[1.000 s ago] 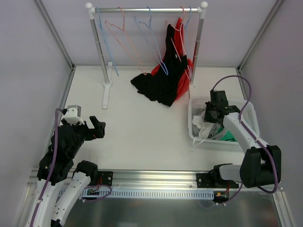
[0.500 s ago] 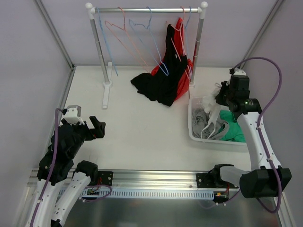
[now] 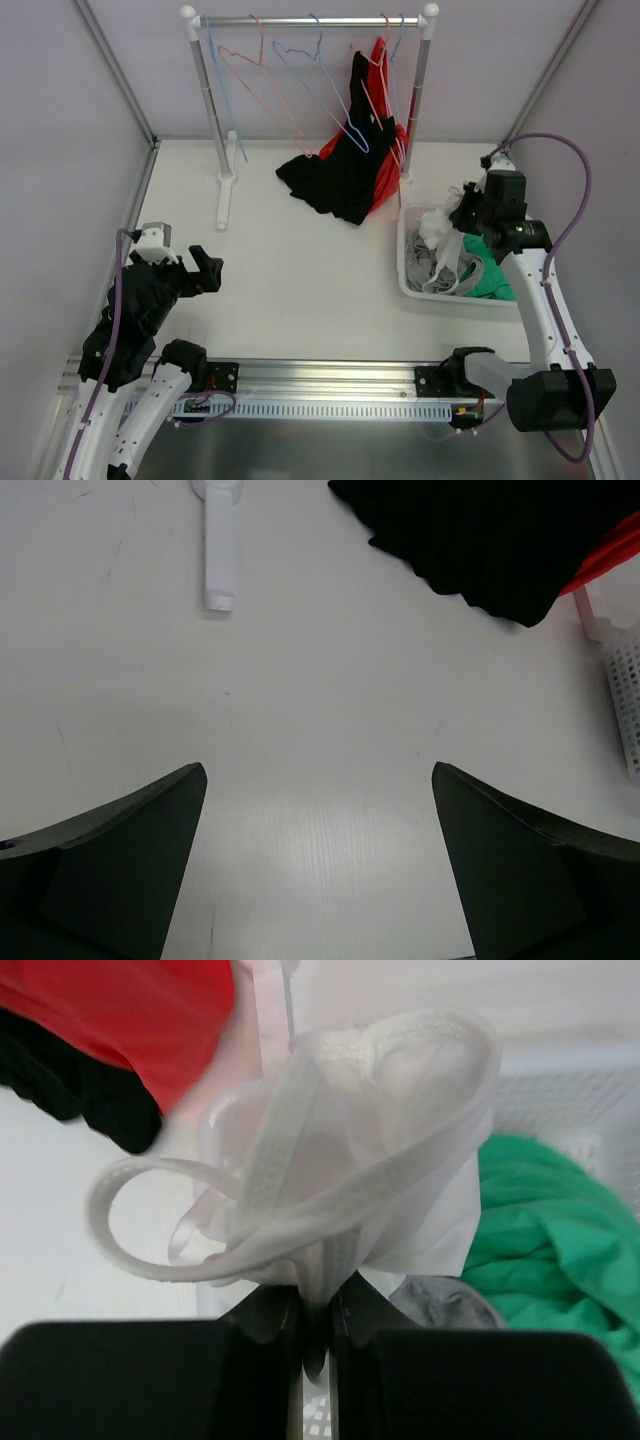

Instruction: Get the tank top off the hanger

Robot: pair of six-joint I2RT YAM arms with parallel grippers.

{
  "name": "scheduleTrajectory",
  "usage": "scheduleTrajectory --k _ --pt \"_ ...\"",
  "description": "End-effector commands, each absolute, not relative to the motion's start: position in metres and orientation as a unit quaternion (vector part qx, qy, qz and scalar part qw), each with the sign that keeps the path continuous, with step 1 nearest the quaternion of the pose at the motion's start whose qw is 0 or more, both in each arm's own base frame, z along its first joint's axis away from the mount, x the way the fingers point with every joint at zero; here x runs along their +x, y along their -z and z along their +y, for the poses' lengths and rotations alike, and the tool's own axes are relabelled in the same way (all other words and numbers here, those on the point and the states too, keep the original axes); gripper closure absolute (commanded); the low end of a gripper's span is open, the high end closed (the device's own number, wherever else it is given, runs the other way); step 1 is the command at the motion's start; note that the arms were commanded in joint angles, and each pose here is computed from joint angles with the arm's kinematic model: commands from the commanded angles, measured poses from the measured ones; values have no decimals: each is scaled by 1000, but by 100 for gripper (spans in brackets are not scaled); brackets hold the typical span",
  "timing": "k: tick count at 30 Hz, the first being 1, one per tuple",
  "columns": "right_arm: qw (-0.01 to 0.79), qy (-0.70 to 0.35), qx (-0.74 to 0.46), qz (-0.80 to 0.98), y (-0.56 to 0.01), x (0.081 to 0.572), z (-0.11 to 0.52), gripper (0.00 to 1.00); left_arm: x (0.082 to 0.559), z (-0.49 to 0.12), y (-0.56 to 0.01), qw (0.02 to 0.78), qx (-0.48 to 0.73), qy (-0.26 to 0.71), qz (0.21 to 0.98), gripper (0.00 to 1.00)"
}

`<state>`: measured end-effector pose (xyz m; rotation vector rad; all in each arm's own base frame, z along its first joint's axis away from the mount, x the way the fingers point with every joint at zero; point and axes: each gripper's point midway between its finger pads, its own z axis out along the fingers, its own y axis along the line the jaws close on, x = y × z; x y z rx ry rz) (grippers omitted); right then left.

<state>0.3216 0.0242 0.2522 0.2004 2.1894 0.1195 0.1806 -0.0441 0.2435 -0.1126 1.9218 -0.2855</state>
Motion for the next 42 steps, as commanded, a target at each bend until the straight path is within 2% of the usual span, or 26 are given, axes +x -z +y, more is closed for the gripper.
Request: scheduleTrajectory --k 1,6,10,14,16,17,21,23,26,33,34,35,39,42 --pt "419 -88 86 900 -204 312 39 100 184 -48 -250 573 -44 133 807 1" --pt "339 -81 87 933 -123 305 42 100 184 -49 -249 571 -44 133 809 1" --pt "309 -79 91 943 -99 305 42 100 183 -48 -251 576 -44 133 805 1" --pt "269 -87 103 954 -78 304 47 94 183 -48 -251 576 -45 132 806 1" --pt "255 -86 107 957 -70 302 48 87 183 -48 -250 575 -44 133 806 1" --pt "256 -86 110 957 -70 302 47 81 183 -48 -251 576 -44 134 805 1" --pt "283 -83 112 949 -88 303 45 67 183 -48 -251 576 -44 134 805 1" --pt "304 -83 108 943 -107 303 44 48 183 -48 -251 575 -45 132 806 1" --pt "328 -68 107 936 -130 301 36 28 184 -44 -251 577 -51 124 806 1" --pt "377 -46 95 920 -187 300 26 18 193 -21 -249 573 -109 74 809 1" --pt "389 -49 91 916 -198 300 27 5 195 -16 -248 570 -122 68 809 1" --pt "393 -51 85 914 -204 296 27 0 196 -13 -248 568 -130 65 810 1" --pt "449 -106 35 886 -245 272 45 0 204 -1 -235 540 -156 46 826 1" --pt "472 -87 18 877 -260 251 39 0 207 2 -227 527 -160 36 834 1"
